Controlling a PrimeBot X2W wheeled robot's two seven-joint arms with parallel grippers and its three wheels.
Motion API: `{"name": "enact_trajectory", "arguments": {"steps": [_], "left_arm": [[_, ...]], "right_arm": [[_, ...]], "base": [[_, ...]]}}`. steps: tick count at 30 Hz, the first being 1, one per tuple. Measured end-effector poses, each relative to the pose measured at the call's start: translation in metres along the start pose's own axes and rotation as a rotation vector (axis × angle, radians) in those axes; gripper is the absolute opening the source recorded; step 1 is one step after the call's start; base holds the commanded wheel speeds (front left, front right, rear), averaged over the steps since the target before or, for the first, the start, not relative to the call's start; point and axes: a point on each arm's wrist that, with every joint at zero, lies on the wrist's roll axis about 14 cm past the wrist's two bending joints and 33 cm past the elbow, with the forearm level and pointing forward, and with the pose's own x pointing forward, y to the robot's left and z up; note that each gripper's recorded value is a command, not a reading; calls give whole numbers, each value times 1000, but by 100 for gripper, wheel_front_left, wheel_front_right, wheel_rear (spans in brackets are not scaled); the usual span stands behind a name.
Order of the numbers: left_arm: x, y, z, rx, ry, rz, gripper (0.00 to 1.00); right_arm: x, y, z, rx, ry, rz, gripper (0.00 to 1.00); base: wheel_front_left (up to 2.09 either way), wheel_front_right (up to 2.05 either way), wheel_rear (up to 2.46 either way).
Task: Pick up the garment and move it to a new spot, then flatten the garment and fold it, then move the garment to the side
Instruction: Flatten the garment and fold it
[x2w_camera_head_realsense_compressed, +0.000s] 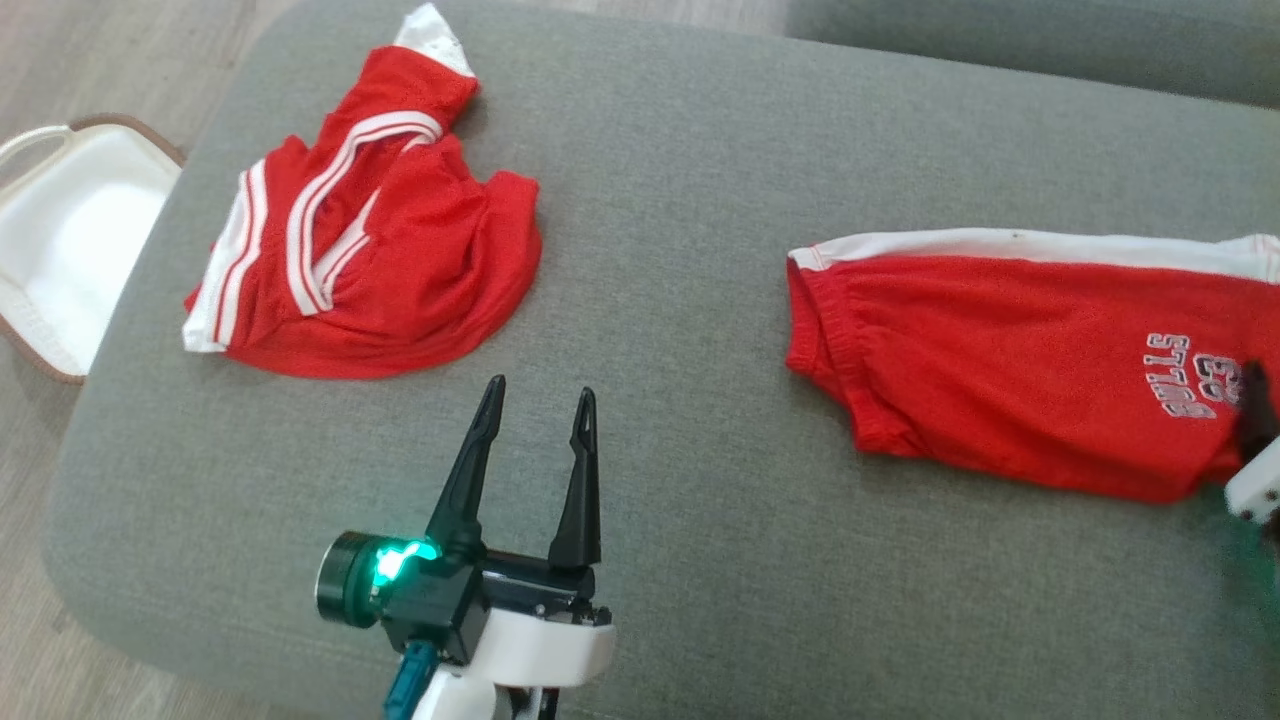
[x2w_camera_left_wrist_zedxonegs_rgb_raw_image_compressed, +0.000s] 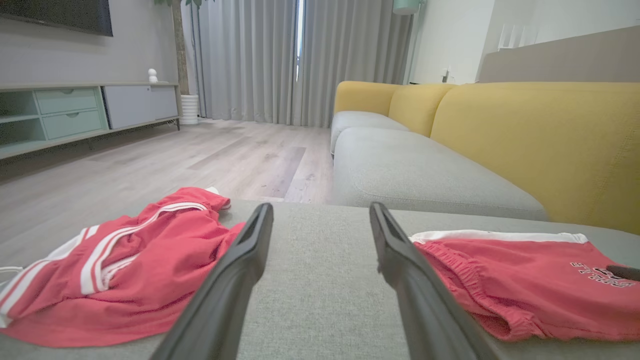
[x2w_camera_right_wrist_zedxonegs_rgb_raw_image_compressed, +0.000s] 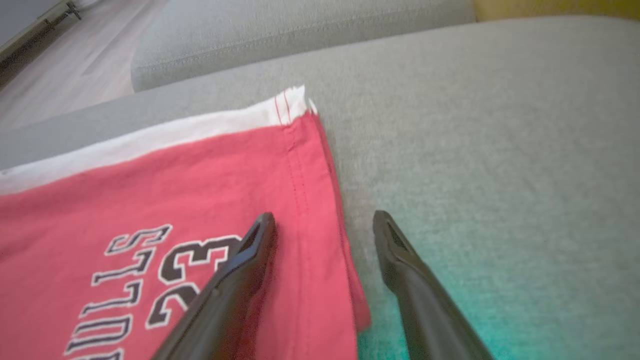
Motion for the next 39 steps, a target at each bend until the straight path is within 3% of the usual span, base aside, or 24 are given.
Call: {"name": "enact_trajectory", "arguments": {"steps": [2, 3, 4, 5, 12, 18, 27, 33, 39], "left_arm": [[-2, 3, 4, 17, -14, 9, 100], [-3, 4, 6, 22, -21, 13, 100], [-4, 6, 8, 25, -26, 18, 100], [-5, 8, 8, 26, -27, 25, 100], [-9, 2, -1, 20, -3, 4, 100], [-1, -14, -5, 11, 5, -58, 100], [6, -33, -16, 2, 32, -125, 100], [7, -43, -15, -15, 32, -161, 100], [4, -45, -13, -25, 29, -173, 100]], "right_arm": [[-1, 4, -10, 22, 37, -5, 100], [-2, 7, -11, 33, 41, -3, 69], [-2, 9, -10, 45, 43, -4, 29], [-3, 10, -10, 53, 41, -4, 0], [-20, -3, -5, 86, -10, -37, 0], [-43, -67, 11, 12, -52, -157, 0], [-74, -125, 32, -6, -131, -276, 0], [-77, -105, 67, -69, -250, -207, 0], [-70, -31, 108, -196, -375, -27, 0]], "base": [[0, 0, 0], [0, 0, 0], [0, 0, 0], [0, 0, 0], [0, 0, 0], [0, 0, 0], [0, 0, 0], [0, 0, 0], [0, 0, 0]]}}
